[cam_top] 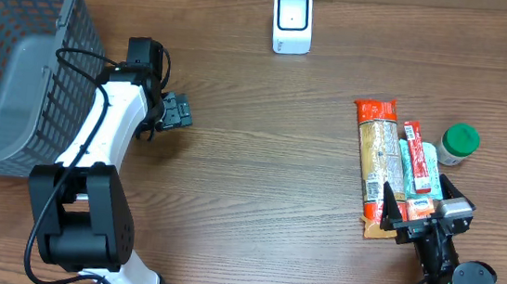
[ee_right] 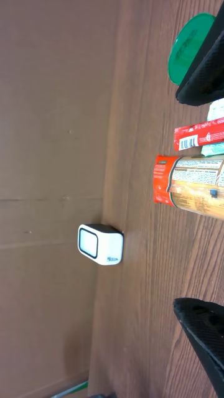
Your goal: Scan the item barcode
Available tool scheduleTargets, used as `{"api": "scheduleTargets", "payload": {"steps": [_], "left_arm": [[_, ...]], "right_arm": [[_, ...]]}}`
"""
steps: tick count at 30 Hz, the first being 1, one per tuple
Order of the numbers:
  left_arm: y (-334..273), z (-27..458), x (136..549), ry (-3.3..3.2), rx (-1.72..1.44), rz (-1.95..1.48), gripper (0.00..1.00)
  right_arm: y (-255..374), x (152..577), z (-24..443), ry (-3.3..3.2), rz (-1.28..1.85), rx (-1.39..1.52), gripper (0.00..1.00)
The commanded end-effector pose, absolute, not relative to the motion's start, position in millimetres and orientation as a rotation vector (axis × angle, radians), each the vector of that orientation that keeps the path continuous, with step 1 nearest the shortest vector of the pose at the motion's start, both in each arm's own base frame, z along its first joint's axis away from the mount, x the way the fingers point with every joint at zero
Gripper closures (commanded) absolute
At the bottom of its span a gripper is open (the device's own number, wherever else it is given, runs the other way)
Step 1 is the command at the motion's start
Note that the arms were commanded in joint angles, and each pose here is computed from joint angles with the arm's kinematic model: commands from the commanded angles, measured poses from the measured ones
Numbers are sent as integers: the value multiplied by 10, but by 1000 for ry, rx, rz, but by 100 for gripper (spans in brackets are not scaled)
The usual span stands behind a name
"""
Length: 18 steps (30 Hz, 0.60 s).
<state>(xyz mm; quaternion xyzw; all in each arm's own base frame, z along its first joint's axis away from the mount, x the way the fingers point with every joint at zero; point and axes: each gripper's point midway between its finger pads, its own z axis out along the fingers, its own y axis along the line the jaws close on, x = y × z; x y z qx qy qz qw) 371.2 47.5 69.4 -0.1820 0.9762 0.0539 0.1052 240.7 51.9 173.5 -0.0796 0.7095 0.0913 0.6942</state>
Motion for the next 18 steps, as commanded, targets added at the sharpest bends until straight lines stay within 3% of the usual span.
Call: {"api": "scheduleTargets", "payload": {"steps": [1, 10, 18], "left_arm": [[489, 707, 3715, 2872, -536, 157, 0], [490, 765, 3720, 2856, -534, 154, 0], [487, 1803, 3677, 2569, -507, 97, 0]], "right_arm": [[508, 2410, 1714, 1581, 198, -178, 0], [508, 2410, 1714, 1581, 198, -178, 0], [508, 2410, 1714, 1581, 198, -178, 0]]}}
